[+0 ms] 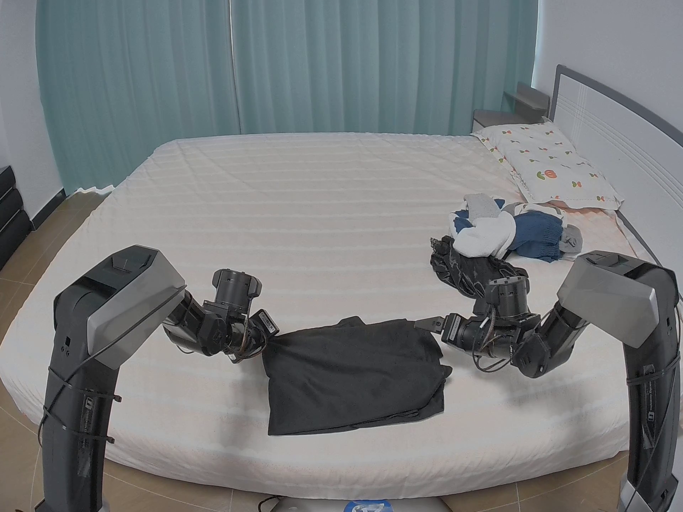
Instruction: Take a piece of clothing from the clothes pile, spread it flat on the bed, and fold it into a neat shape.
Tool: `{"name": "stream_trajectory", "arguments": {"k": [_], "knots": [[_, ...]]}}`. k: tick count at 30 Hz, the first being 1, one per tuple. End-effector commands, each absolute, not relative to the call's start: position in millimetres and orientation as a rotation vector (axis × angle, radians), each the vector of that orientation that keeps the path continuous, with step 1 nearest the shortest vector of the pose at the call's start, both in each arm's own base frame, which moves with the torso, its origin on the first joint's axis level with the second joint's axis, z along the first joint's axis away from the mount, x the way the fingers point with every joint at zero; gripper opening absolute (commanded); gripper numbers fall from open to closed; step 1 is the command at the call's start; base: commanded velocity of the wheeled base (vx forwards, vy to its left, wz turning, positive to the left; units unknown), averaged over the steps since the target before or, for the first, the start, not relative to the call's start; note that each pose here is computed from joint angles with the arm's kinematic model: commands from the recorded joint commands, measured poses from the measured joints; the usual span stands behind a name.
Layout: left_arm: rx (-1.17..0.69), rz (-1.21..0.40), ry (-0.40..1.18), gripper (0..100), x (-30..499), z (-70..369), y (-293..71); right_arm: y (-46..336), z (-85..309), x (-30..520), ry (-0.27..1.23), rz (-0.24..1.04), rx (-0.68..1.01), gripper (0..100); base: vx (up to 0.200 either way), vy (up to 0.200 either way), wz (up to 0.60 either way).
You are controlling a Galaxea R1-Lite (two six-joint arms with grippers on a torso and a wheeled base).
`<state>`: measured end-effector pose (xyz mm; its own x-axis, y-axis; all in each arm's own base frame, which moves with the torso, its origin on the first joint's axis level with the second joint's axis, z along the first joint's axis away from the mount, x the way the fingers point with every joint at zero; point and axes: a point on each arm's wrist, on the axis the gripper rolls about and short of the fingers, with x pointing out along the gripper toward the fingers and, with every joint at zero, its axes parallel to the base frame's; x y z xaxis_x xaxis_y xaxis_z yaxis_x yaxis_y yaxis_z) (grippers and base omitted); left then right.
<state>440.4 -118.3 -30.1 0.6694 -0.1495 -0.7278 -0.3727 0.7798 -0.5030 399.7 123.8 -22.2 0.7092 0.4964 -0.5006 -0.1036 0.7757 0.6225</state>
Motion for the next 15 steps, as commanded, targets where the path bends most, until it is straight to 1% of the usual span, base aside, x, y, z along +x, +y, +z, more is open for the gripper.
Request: {"name": "stream_trajectory", "arguments": {"k": [1, 9, 10, 15], "knots": [[-0.692, 0.138, 0.837, 0, 440.5, -26.9, -118.3, 139.8, -35.4, 425.9, 0.739, 0.348, 0.614, 100, 0.0, 0.0, 0.0], [-0.695, 0.138, 0.838, 0, 440.7, -26.9, -117.6, 145.8, -37.7, 443.0, 0.747, 0.333, 0.65, 100, 0.0, 0.0, 0.0], [-0.694, 0.14, 0.838, 0, 440.6, -27.6, -117.6, 146.2, -38.1, 444.0, 0.752, 0.33, 0.653, 0, 0.0, 0.0, 0.0], [-0.694, 0.14, 0.838, 0, 440.6, -27.6, -117.6, 147.7, -40.3, 447.1, 0.759, 0.317, 0.655, 0, 0.0, 0.0, 0.0]]}}
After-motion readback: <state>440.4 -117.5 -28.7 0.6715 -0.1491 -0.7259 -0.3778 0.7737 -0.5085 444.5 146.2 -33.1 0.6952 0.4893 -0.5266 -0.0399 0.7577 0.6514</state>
